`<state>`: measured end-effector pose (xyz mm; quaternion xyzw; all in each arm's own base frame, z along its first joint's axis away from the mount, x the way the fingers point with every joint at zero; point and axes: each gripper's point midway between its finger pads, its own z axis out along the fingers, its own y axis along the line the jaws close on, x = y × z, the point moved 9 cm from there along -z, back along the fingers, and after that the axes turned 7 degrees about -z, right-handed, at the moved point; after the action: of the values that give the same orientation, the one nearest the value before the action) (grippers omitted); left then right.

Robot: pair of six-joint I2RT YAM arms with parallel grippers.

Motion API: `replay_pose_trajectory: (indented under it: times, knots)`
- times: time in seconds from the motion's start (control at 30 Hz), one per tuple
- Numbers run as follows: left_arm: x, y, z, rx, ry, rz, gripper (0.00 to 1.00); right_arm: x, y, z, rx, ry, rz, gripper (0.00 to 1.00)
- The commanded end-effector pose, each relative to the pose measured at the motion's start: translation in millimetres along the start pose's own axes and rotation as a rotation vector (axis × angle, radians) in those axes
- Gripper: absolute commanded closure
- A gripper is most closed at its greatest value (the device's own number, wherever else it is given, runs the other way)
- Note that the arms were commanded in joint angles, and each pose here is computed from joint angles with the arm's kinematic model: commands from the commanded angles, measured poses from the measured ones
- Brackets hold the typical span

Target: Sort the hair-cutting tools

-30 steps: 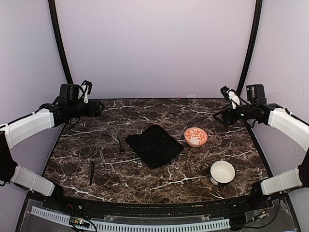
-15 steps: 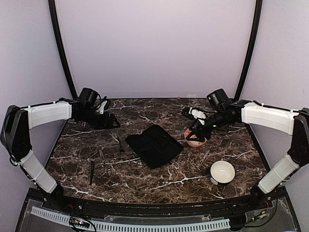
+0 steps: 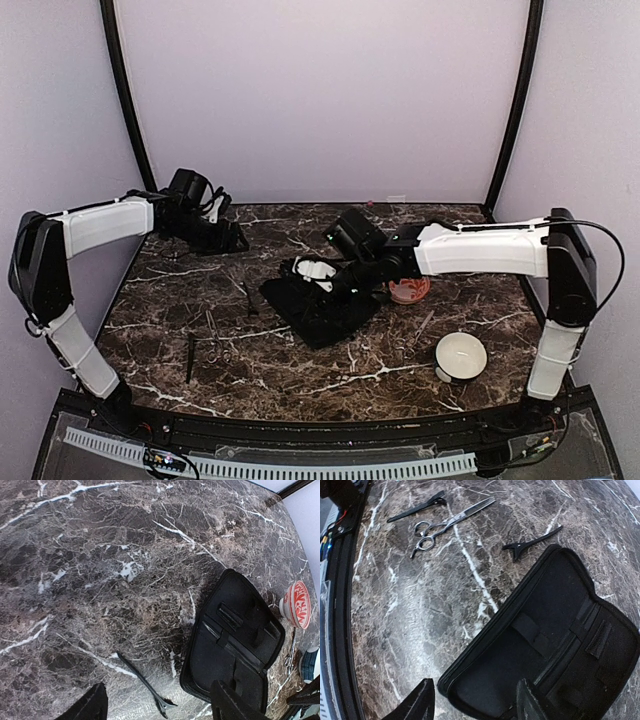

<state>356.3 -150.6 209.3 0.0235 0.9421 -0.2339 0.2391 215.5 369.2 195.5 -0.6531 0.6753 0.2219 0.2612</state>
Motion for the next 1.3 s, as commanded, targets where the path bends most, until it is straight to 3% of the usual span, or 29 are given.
replay_pose_trajectory:
  times: [0.0,0.47,0.9,1.27]
  knots:
    - [7,-4,-28,-0.014,-0.069,-0.024,0.28,-3,-14,18,0.06,0.02,0.095,0.46]
    - [13,-3,-24,0.017,-0.057,-0.049,0.29,7,-9,66,-0.019,0.152,0.119,0.53]
    - [16,-1,-17,0.03,-0.042,-0.047,0.29,32,29,63,-0.154,0.244,0.06,1.0]
    - [41,4,-2,0.12,0.024,-0.063,0.31,72,58,30,-0.225,0.335,-0.072,1.0]
